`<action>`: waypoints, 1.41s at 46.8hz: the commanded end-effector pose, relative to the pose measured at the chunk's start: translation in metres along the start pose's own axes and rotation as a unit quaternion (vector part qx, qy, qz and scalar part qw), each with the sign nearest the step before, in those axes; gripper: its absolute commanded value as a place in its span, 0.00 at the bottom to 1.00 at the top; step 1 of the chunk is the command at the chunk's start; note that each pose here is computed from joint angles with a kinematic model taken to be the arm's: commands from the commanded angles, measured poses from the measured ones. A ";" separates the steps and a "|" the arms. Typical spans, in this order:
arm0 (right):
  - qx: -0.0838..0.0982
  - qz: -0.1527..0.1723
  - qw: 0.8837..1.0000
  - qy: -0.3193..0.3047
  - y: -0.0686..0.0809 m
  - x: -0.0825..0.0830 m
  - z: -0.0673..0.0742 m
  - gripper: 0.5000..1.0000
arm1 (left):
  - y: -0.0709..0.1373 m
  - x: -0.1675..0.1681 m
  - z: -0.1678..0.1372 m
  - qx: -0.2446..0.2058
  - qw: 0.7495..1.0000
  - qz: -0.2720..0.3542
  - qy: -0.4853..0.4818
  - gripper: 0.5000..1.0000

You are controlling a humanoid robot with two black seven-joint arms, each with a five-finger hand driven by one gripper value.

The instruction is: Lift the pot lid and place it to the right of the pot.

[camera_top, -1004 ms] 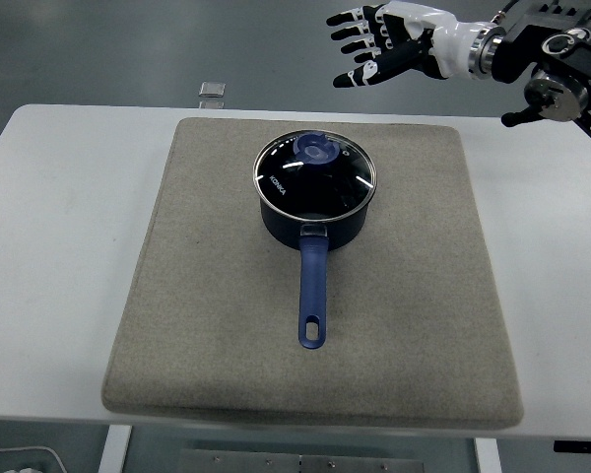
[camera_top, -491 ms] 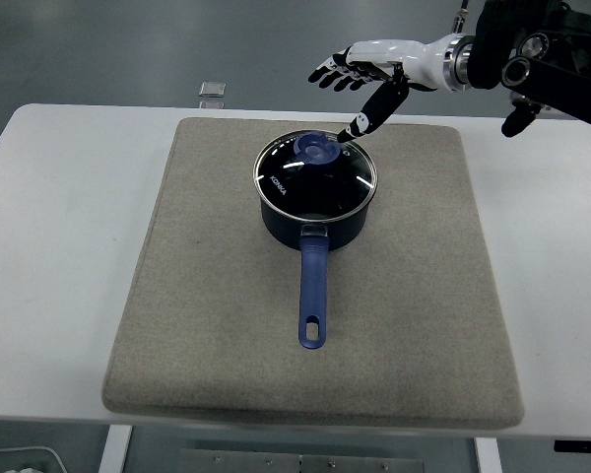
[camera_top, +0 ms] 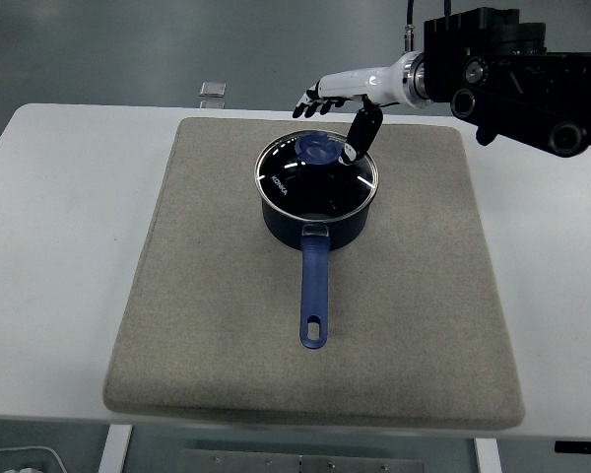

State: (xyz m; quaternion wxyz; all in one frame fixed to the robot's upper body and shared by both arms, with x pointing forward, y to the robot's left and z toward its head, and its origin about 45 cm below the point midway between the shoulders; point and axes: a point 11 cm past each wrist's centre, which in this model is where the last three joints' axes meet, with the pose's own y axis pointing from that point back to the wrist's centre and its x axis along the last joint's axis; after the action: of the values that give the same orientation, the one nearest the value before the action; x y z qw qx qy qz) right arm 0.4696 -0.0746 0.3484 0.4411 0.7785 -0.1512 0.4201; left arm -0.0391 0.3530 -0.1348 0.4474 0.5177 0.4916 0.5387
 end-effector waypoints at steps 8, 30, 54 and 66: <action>-0.001 -0.005 1.000 0.013 -0.004 -0.004 -0.003 0.72 | 0.000 0.000 0.000 0.000 1.000 0.000 0.000 1.00; 0.003 -0.007 1.000 0.016 -0.007 -0.006 -0.008 0.68 | 0.000 0.000 0.000 0.000 1.000 0.000 0.000 1.00; 0.004 -0.010 1.000 0.018 -0.008 -0.008 -0.010 0.52 | 0.000 0.000 0.000 0.000 1.000 0.000 0.000 1.00; 0.005 -0.010 1.000 0.019 -0.008 -0.008 -0.011 0.45 | 0.000 0.000 0.000 0.000 1.000 0.000 0.000 1.00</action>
State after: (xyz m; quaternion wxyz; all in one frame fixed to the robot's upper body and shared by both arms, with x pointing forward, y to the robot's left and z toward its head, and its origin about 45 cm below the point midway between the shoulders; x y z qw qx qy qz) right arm 0.4639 -0.0616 0.3402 0.4440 0.7743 -0.1324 0.4310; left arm -0.0391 0.3530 -0.1348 0.4474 0.5178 0.4915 0.5386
